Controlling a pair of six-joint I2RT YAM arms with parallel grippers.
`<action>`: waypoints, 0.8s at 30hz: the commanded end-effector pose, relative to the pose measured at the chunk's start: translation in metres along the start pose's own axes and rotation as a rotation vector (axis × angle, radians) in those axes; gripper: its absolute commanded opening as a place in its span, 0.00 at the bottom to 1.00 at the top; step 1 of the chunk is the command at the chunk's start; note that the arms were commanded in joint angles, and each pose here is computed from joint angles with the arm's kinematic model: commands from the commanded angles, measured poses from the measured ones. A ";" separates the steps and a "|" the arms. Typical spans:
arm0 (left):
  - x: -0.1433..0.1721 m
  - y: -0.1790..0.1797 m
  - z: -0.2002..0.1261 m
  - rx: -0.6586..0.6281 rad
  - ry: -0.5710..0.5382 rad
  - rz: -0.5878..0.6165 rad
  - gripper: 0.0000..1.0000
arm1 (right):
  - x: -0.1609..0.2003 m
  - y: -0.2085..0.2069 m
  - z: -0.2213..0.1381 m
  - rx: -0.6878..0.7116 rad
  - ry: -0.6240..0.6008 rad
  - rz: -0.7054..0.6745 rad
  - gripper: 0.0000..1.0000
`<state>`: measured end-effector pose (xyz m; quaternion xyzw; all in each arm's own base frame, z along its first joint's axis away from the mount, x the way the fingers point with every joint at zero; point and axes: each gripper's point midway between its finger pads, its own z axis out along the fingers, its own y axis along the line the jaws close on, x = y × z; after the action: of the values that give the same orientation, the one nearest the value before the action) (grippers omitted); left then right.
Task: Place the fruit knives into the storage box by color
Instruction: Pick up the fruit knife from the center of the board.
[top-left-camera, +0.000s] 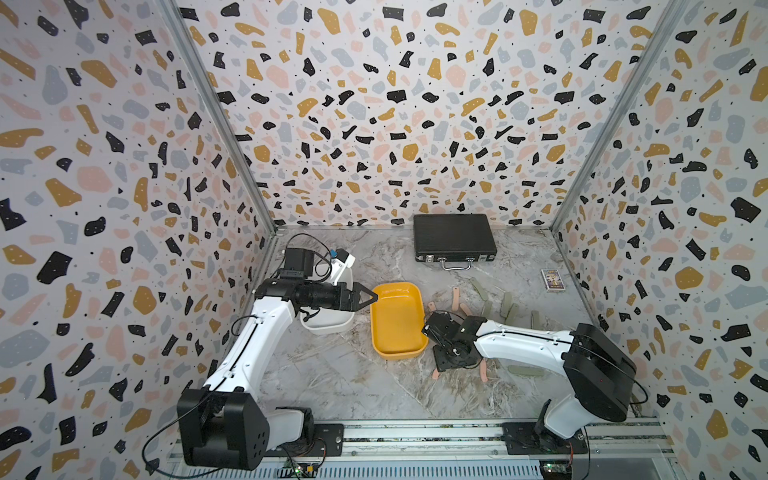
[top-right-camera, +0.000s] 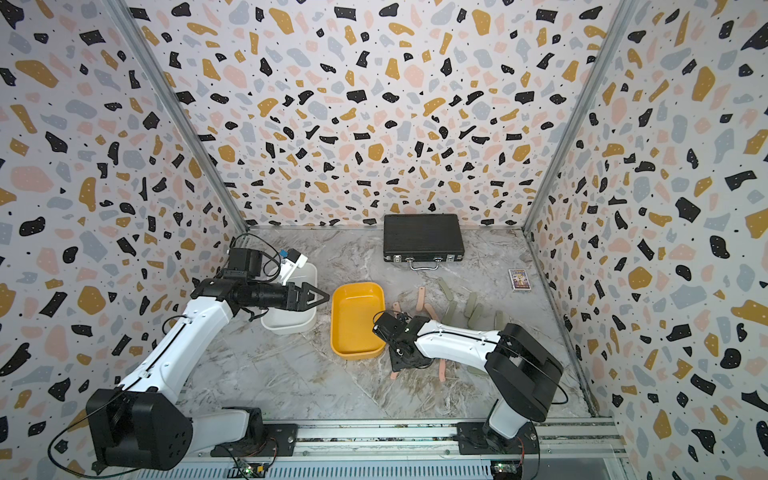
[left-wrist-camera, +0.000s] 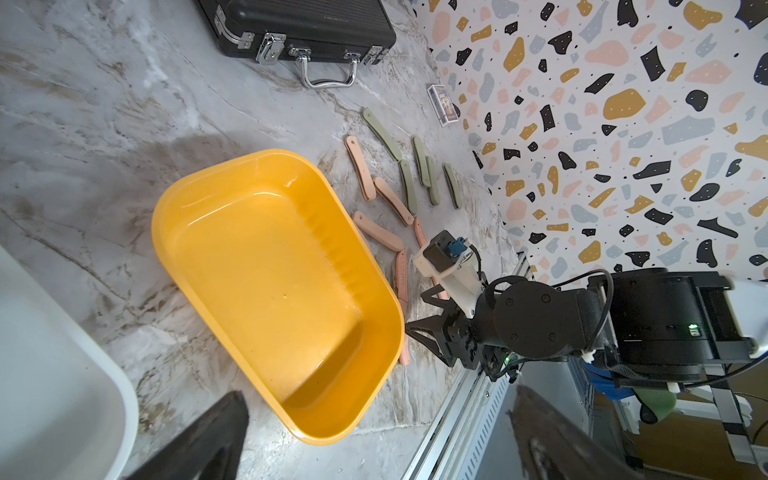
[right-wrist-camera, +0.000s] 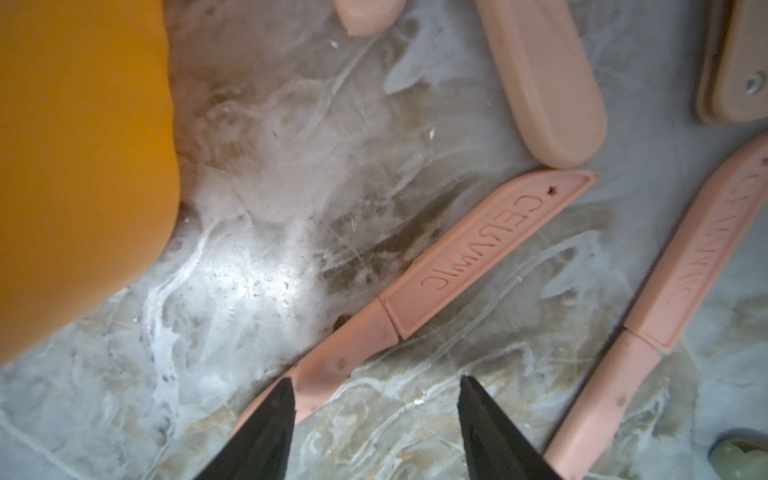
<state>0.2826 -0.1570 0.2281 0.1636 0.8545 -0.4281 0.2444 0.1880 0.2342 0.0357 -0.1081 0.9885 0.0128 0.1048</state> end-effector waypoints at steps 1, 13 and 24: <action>0.001 -0.003 0.002 0.024 0.002 0.021 0.99 | -0.005 0.004 -0.006 0.009 -0.005 0.007 0.65; 0.001 -0.003 0.002 0.023 0.005 0.019 0.99 | 0.010 -0.003 0.007 0.050 0.050 -0.011 0.65; 0.002 0.000 0.004 0.010 0.017 0.011 0.99 | 0.028 -0.022 -0.004 0.038 0.040 0.014 0.65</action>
<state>0.2826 -0.1574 0.2262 0.1642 0.8554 -0.4278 0.2415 0.1715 0.2158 0.0240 -0.1076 0.9905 -0.0077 0.0850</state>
